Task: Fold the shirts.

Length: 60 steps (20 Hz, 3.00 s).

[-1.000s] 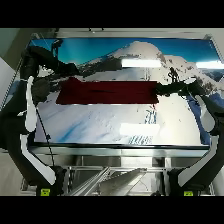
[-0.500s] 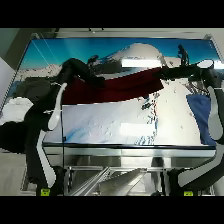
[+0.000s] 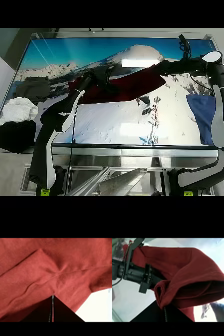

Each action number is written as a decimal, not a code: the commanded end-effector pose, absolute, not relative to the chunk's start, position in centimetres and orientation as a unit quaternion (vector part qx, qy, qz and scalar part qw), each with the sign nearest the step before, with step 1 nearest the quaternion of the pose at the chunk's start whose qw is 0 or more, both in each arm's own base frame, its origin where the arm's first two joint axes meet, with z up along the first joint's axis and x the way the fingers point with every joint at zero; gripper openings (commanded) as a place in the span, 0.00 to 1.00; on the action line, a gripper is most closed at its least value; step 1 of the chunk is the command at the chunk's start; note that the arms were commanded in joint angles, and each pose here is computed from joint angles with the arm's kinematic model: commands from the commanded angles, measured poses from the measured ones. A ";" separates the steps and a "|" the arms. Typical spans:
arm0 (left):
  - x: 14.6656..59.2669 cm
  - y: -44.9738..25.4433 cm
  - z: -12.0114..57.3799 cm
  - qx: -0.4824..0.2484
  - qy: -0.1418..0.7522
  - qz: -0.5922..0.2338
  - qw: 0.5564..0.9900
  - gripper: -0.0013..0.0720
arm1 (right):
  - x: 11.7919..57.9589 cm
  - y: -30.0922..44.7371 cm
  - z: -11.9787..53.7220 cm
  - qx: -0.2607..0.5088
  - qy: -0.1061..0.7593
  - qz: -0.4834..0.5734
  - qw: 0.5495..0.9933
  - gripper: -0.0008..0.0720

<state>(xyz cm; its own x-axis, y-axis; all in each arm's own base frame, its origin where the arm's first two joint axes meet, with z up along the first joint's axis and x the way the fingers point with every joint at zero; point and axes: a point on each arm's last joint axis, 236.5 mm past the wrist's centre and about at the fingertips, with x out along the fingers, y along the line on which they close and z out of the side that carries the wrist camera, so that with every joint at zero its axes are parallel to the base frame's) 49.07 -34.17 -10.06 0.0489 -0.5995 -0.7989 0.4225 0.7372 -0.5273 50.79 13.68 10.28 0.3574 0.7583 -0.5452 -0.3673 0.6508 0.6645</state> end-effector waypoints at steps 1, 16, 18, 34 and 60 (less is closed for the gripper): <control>49.8 -33.6 -3.8 -0.076 0.559 -0.371 0.738 0.04 | 50.1 15.0 11.0 0.219 0.445 0.364 0.788 0.04; 44.5 -8.6 26.6 -0.107 0.357 -0.241 0.896 0.04 | 46.9 50.2 12.0 0.216 0.234 0.437 0.841 0.04; 43.5 -7.9 25.9 -0.114 0.367 -0.232 0.894 0.04 | 44.9 56.2 5.2 0.204 0.256 0.445 0.833 0.06; 40.0 -8.3 25.8 -0.108 0.386 -0.238 0.885 0.04 | 48.8 29.1 2.8 0.085 0.549 0.339 0.759 0.84; 39.6 -8.2 25.3 -0.090 0.393 -0.244 0.882 0.04 | 53.3 30.7 11.0 0.150 0.417 0.358 0.822 0.04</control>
